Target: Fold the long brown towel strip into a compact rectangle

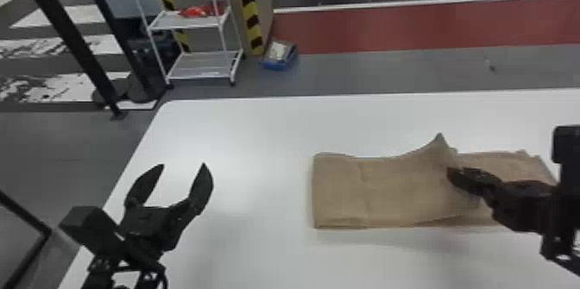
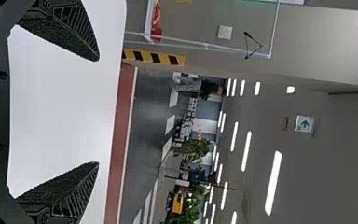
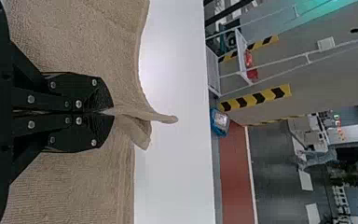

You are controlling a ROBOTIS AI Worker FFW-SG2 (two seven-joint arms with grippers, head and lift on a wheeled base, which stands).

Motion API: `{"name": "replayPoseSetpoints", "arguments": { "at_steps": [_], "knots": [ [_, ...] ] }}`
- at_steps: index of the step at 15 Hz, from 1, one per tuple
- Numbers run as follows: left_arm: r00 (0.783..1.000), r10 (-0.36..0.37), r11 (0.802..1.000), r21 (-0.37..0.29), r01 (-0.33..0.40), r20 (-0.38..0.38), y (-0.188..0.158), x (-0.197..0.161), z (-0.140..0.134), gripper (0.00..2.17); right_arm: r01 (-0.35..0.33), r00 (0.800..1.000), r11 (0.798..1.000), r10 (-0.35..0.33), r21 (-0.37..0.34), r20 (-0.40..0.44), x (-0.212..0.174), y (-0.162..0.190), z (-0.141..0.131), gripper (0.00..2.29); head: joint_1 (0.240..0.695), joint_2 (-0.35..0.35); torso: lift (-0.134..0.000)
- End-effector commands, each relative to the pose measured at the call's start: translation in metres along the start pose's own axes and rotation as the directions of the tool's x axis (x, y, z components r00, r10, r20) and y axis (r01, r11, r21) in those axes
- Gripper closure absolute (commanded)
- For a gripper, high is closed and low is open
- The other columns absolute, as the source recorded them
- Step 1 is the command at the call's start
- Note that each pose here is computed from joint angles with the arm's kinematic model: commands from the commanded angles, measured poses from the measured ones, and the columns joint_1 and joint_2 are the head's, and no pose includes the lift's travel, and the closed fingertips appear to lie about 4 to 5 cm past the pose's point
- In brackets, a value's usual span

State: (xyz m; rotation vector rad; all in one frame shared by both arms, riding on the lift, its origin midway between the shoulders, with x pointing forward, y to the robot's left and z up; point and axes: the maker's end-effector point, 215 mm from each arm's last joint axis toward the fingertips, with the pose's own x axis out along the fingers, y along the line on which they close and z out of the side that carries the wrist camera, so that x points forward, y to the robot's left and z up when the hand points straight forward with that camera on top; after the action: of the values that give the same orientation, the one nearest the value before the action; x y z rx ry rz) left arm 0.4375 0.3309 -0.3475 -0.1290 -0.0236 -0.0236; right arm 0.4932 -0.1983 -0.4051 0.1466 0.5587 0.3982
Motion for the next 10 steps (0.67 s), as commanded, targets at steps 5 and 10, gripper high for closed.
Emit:
{"name": "replayPoseSetpoints", "arguments": {
  "at_steps": [5,10],
  "knots": [
    [0.998,0.026,0.999,0.045,-0.028,0.059,0.01,-0.005,0.004,0.08,0.005,1.0,1.0,-0.006,0.029,0.018,-0.012,-0.009,0.006,1.13,0.695,0.17,-0.125],
    [0.997,-0.066,0.994,0.089,0.063,0.028,-0.004,-0.008,-0.003,0.08,0.048,0.999,0.996,-0.049,0.079,0.005,-0.034,-0.034,-0.01,1.13,0.695,0.122,-0.125]
  ]
}}
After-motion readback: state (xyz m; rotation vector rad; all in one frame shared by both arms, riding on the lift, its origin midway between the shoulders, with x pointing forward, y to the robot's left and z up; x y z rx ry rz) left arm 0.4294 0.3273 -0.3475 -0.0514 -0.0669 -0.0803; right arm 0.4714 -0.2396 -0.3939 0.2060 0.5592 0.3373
